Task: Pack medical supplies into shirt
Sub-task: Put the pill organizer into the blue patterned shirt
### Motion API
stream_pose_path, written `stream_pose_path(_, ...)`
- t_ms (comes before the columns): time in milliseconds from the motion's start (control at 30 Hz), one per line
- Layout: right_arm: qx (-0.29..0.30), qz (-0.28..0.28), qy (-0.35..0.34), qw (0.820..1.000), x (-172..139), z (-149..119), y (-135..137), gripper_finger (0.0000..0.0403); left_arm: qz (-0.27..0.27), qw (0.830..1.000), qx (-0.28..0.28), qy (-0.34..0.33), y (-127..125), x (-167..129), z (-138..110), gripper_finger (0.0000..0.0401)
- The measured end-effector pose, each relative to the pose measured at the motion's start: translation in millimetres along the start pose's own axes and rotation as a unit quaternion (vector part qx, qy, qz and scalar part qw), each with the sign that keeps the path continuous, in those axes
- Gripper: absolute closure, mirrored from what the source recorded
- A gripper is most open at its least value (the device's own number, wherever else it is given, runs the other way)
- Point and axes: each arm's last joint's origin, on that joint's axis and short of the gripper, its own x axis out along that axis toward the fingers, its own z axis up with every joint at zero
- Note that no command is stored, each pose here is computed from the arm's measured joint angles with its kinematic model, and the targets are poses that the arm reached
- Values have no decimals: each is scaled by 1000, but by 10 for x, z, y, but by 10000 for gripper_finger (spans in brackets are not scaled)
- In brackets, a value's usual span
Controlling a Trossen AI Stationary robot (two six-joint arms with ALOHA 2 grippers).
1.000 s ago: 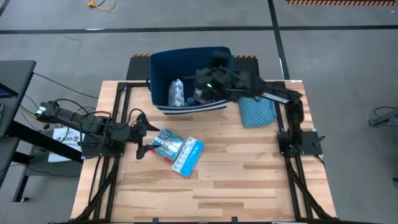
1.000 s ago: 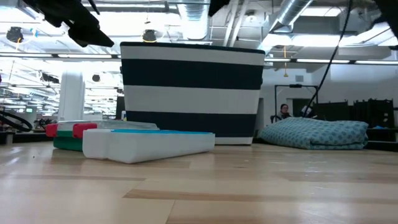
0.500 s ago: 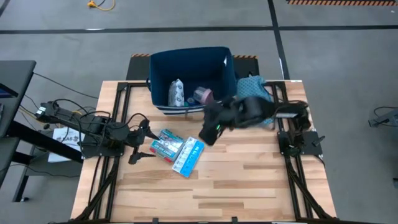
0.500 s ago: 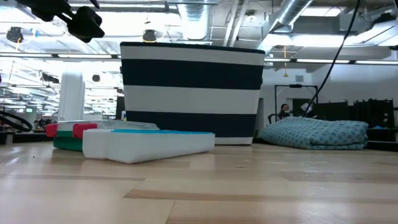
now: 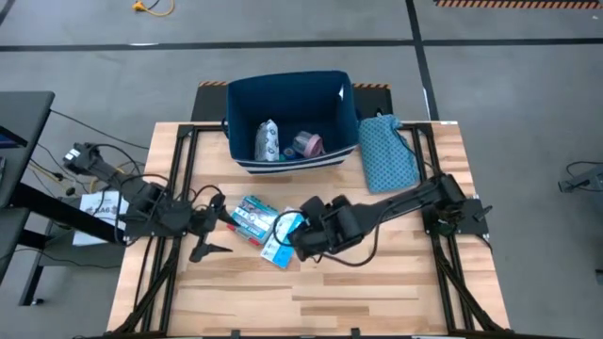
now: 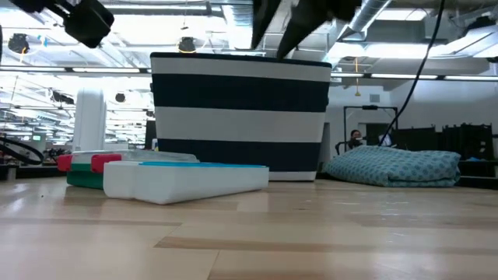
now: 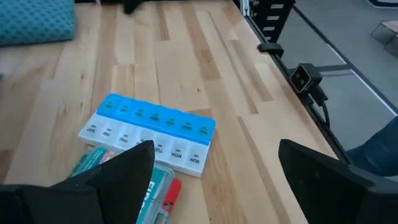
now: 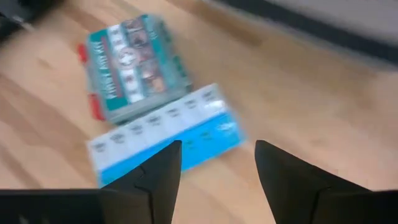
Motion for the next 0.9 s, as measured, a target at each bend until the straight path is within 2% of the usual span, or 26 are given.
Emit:
stream_pose_path(200, 113, 72, -2, 991, 382, -254, 129, 222, 15, 1000, 1, -15, -88, -11, -2, 67)
stream_pose_path(367, 200, 77, 5, 977, 580, -450, 99, 234, 21, 1000, 1, -19, -116, -31, -11, 67)
stream_pose_path(467, 227, 77, 12, 971, 593, -569, 100, 241, 23, 1000, 3, -21, -127, -35, -14, 67)
stream_pose_path(633, 265, 116, 2, 957, 593, -765, 172, 253, 24, 999, -2, -22, -145, -40, -20, 67)
stream_pose_path(900, 348, 153, -18, 925, 701, -1100, 145, 274, 25, 999, -4, -25, -146, -25, -36, 67)
